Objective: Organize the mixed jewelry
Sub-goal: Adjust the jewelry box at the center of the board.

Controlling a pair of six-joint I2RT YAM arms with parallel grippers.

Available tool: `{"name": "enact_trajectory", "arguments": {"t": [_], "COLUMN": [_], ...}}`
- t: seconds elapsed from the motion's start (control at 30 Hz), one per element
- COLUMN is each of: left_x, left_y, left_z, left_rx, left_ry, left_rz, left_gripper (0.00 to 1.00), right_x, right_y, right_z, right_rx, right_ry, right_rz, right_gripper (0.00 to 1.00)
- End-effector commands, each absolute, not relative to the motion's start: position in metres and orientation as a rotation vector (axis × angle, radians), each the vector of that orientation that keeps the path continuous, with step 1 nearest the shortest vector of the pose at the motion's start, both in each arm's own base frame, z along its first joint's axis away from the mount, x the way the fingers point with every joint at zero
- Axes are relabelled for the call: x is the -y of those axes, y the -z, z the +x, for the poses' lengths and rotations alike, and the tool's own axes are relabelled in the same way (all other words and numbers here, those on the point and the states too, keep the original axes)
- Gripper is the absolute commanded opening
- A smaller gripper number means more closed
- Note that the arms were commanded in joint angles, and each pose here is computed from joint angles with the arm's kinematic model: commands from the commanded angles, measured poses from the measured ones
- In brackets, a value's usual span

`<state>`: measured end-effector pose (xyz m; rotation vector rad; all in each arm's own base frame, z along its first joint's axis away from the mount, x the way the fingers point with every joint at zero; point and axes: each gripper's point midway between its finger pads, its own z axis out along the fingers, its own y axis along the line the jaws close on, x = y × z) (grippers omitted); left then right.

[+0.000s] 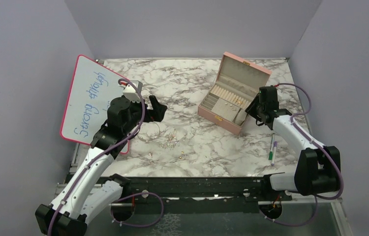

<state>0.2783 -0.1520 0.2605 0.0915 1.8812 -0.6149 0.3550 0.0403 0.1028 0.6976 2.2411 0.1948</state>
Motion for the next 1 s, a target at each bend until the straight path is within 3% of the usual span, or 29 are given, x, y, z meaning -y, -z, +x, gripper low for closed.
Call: {"name": "enact_trajectory", "arguments": {"t": [0.0,0.13,0.23,0.43,0.63,0.73,0.97], "left_x": [0.162,0.163,0.163,0.162,0.162,0.163,0.164], "left_y": [-0.269,-0.268,-0.267,-0.266,-0.265,-0.265,-0.261], "left_z": [0.283,0.285,0.284,0.283,0.284,0.284,0.285], "left_rx": [-1.838,-1.841,-1.839,-1.839,-1.844,-1.845,-1.858], "left_ry": [0.662,0.665,0.663,0.659,0.662,0.665,0.677], "left_rz": [0.112,0.12,0.122,0.116,0.114,0.115,0.095], "left_gripper": [0.99,0.99,0.99,0.99,0.99,0.99,0.99], "right_x": [-0.024,-0.02,-0.016,-0.009,-0.015,-0.019,-0.063], "right_y": [-0.12,-0.128,-0.129,-0.114,-0.1,-0.093,-0.099], "right_z": [0.361,0.367,0.372,0.378,0.384,0.383,0.394], "right_rx": [-2.137,-2.104,-2.094,-2.121,-2.169,-2.199,-2.25], "right_ry": [-0.132,-0.119,-0.089,-0.019,-0.027,-0.046,-0.273], "right_rz": [0.727,0.719,0.733,0.762,0.709,0.674,0.256], "right_gripper": [0.48,0.67,0.67,0.43,0.34,0.22,0.02]}}
